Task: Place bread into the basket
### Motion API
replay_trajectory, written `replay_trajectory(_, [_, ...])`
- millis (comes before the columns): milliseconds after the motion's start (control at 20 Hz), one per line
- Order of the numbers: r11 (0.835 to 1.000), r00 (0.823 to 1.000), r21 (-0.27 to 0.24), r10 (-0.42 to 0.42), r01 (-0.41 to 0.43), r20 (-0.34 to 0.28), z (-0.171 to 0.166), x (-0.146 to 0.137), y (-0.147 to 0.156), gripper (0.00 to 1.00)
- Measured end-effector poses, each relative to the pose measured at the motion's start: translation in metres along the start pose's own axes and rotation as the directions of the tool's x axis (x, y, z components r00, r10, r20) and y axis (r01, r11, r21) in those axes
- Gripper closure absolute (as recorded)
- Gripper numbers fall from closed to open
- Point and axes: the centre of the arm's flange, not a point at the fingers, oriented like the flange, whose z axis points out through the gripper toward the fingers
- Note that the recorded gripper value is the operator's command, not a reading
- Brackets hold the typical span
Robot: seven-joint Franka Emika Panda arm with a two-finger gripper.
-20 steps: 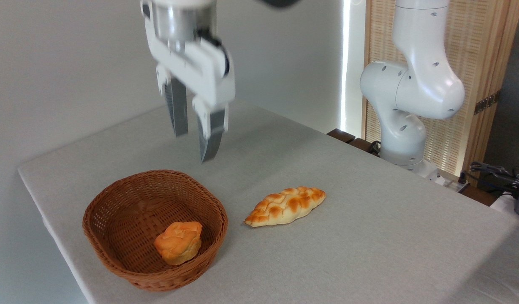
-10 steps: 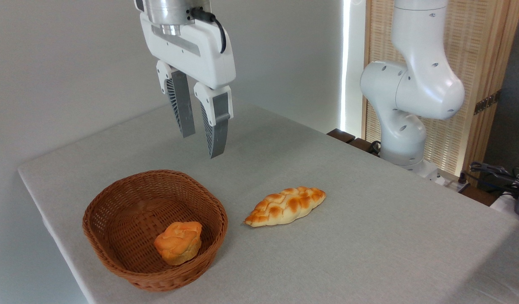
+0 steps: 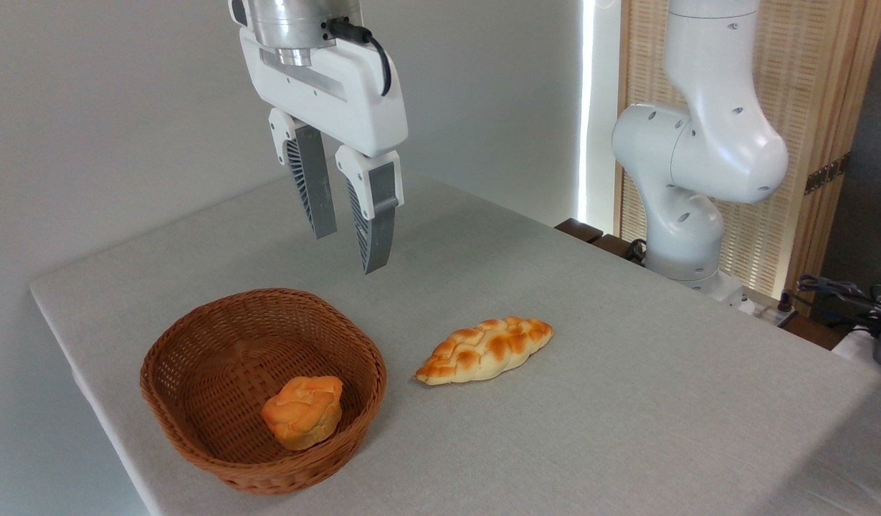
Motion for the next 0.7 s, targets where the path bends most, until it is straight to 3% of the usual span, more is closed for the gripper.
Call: replay_trajectory(700, [1.0,1.0,-0.012,0.004,-0.004,0.018,-0.0023,0.0047,-0.0027,0.0])
